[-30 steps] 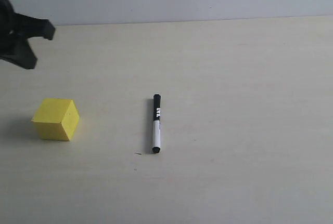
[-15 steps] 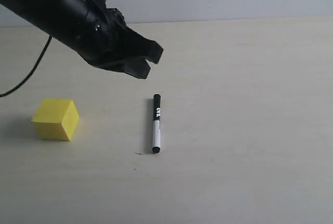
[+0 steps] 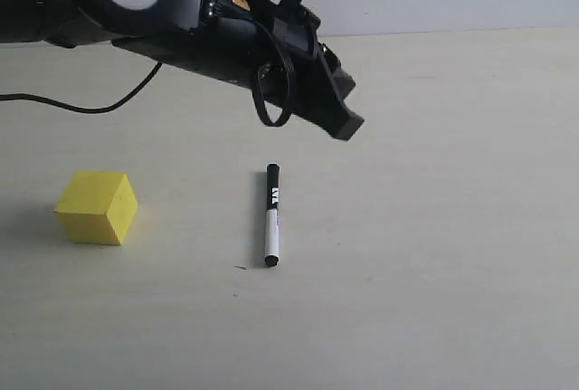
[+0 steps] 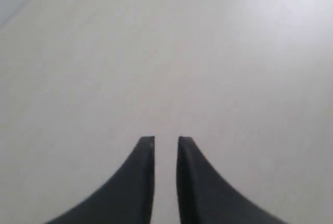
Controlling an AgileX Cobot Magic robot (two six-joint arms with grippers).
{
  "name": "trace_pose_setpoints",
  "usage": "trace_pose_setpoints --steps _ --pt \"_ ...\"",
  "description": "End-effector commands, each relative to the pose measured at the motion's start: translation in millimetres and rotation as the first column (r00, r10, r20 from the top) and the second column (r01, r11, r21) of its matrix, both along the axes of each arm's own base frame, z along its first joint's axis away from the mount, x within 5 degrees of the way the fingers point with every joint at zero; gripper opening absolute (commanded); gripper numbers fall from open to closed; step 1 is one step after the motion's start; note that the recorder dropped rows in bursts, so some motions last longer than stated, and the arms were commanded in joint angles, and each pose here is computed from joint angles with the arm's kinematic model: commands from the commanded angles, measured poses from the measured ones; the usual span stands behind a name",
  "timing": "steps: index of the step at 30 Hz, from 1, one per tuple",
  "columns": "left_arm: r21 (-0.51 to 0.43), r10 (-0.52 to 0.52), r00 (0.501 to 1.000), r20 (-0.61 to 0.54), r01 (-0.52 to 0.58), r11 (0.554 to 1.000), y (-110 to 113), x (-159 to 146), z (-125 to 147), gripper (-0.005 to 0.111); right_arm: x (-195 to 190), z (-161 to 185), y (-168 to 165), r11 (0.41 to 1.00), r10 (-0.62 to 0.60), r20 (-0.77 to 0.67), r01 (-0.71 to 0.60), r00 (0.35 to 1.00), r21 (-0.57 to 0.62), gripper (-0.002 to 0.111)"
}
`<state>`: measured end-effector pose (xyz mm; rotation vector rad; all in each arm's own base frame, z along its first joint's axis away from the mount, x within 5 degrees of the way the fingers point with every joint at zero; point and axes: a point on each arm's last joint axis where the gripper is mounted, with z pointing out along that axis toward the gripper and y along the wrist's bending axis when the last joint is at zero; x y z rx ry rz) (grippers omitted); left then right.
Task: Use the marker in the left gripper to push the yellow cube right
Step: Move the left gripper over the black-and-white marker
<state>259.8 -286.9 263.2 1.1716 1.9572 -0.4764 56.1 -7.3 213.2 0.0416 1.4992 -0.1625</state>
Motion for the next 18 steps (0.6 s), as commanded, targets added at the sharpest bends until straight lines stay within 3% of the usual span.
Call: trace_pose_setpoints --steps 1,5,8,12,18 --pt "-0.132 0.107 0.994 0.032 -0.102 0.986 -2.1 7.3 15.4 0.0 -0.4 -0.6 -0.2 1.0 -0.006 0.007 0.006 1.0 -0.002 0.0" --pt "-0.233 0.239 0.957 -0.162 -0.272 0.934 4.4 15.4 18.7 0.0 -0.4 -0.6 -0.2 1.0 -0.006 0.007 0.006 1.0 -0.002 0.0" --pt "-0.199 0.269 0.92 -0.286 -0.332 0.922 13.7 24.5 24.1 0.001 -0.4 -0.6 -0.2 1.0 -0.006 0.007 0.006 1.0 -0.002 0.0" --pt "-0.003 0.364 0.86 -0.359 -0.391 0.92 24.8 32.9 21.9 0.012 -0.4 -0.6 -0.2 1.0 -0.006 0.007 0.006 1.0 -0.002 0.0" --pt "0.323 0.611 0.75 -0.252 -0.53 0.784 43.0 43.8 6.6 0.018 -0.4 -0.6 -0.2 1.0 -0.006 0.007 0.006 1.0 -0.002 0.0"
